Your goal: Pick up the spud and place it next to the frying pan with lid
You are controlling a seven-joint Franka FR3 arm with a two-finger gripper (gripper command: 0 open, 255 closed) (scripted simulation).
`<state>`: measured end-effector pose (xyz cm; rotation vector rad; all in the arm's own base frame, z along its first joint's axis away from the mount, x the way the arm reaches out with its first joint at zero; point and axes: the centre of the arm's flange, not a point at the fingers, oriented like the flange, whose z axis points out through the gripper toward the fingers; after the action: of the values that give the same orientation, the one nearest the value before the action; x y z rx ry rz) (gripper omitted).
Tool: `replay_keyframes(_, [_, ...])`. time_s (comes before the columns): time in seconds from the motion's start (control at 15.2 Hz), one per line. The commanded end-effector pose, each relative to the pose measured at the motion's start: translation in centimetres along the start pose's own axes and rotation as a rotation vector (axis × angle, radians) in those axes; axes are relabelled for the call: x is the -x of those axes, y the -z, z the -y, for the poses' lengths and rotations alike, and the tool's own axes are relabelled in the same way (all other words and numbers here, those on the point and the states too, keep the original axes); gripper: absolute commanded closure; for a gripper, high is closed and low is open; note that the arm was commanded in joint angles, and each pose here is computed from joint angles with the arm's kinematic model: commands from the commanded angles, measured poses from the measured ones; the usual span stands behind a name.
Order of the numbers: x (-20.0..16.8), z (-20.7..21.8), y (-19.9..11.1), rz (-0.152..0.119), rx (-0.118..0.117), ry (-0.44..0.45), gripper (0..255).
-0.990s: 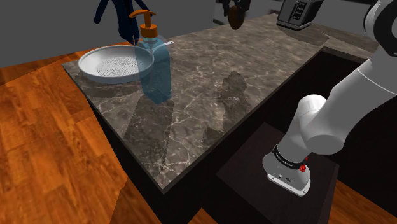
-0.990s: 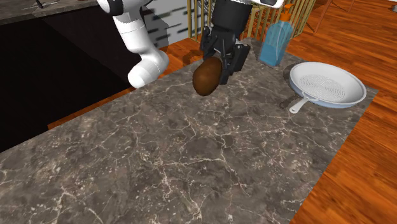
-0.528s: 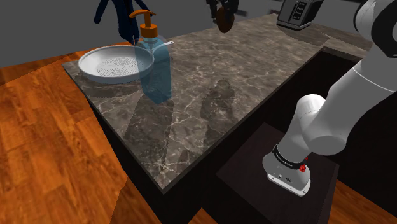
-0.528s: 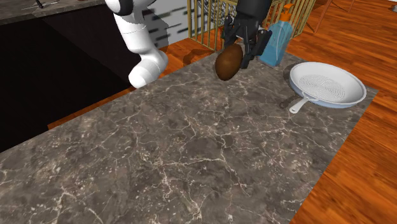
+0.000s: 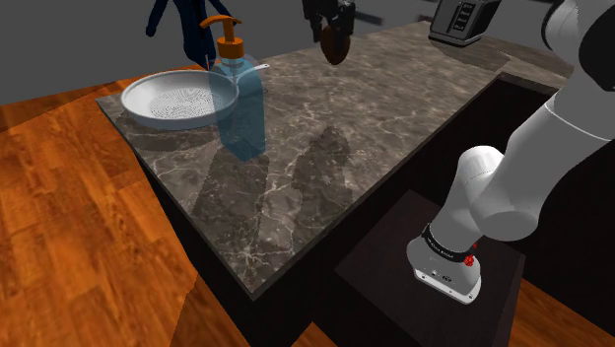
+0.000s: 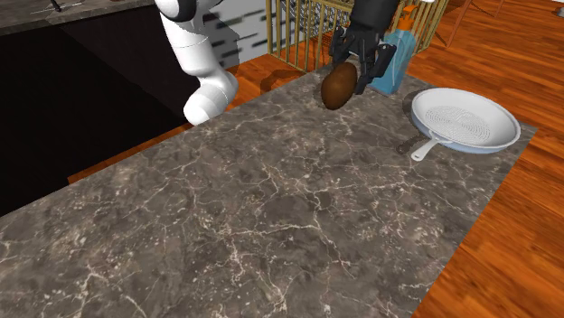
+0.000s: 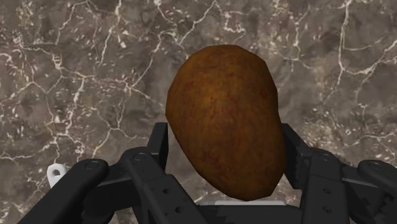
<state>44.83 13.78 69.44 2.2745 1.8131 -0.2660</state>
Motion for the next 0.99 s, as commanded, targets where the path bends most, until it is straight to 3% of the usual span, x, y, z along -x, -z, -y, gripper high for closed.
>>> replay_keyframes(0.0, [-0.2,0.0,-1.0,0.000,0.000,0.000,255])
replay_keyframes(0.92, [-2.3,0.4,-8.1,0.000,0.000,0.000,255])
